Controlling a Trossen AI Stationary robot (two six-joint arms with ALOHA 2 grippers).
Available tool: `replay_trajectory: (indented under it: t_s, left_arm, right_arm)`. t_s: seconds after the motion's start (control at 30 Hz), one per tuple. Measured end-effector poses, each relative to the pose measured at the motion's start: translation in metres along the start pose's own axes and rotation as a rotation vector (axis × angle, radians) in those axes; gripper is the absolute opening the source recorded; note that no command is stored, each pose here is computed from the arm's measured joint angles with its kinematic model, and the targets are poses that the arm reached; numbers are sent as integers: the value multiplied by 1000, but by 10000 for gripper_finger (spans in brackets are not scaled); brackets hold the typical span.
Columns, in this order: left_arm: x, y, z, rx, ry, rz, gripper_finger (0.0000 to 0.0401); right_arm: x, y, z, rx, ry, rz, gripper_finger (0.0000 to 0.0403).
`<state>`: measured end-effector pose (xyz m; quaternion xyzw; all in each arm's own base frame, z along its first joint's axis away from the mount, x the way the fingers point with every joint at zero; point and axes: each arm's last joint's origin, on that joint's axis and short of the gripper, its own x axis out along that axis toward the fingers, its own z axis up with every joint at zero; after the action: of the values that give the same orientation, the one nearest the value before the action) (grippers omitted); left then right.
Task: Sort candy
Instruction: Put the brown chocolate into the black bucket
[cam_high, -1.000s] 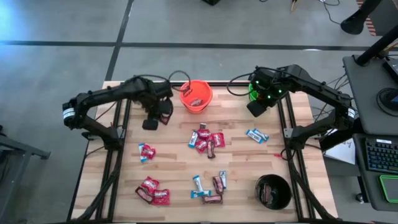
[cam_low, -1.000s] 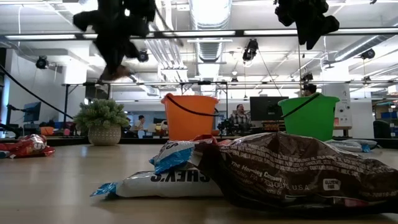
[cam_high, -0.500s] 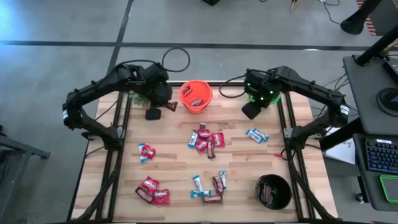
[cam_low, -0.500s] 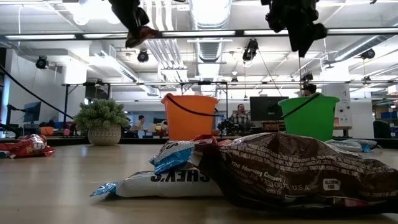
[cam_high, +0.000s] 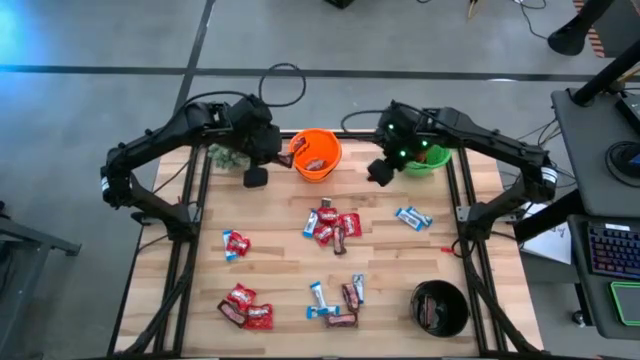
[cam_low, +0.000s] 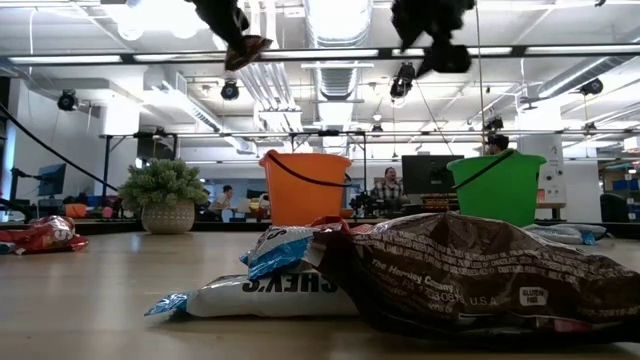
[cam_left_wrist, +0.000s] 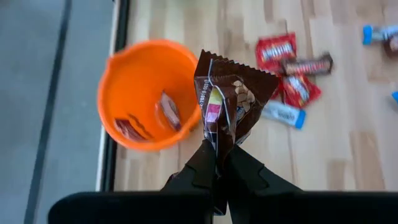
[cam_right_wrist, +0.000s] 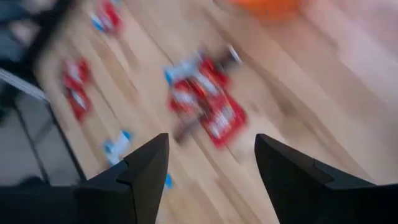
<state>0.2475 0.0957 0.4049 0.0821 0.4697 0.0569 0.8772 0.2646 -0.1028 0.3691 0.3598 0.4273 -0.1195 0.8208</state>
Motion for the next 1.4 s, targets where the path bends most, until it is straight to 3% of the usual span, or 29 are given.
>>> replay_trajectory:
  t_s: [0.47, 0.97, 1.4]
  left_arm:
    - [-2, 1, 25, -19, -232, 69, 0]
    - [-4, -6, 35, -22, -314, 69, 0]
    - [-1, -10, 38, -23, -316, 52, 0]
  right_arm:
    - [-6, 39, 37, -72, -410, 293, 226]
    - [16, 59, 47, -104, -466, 391, 224]
    - [34, 60, 59, -111, -514, 394, 224]
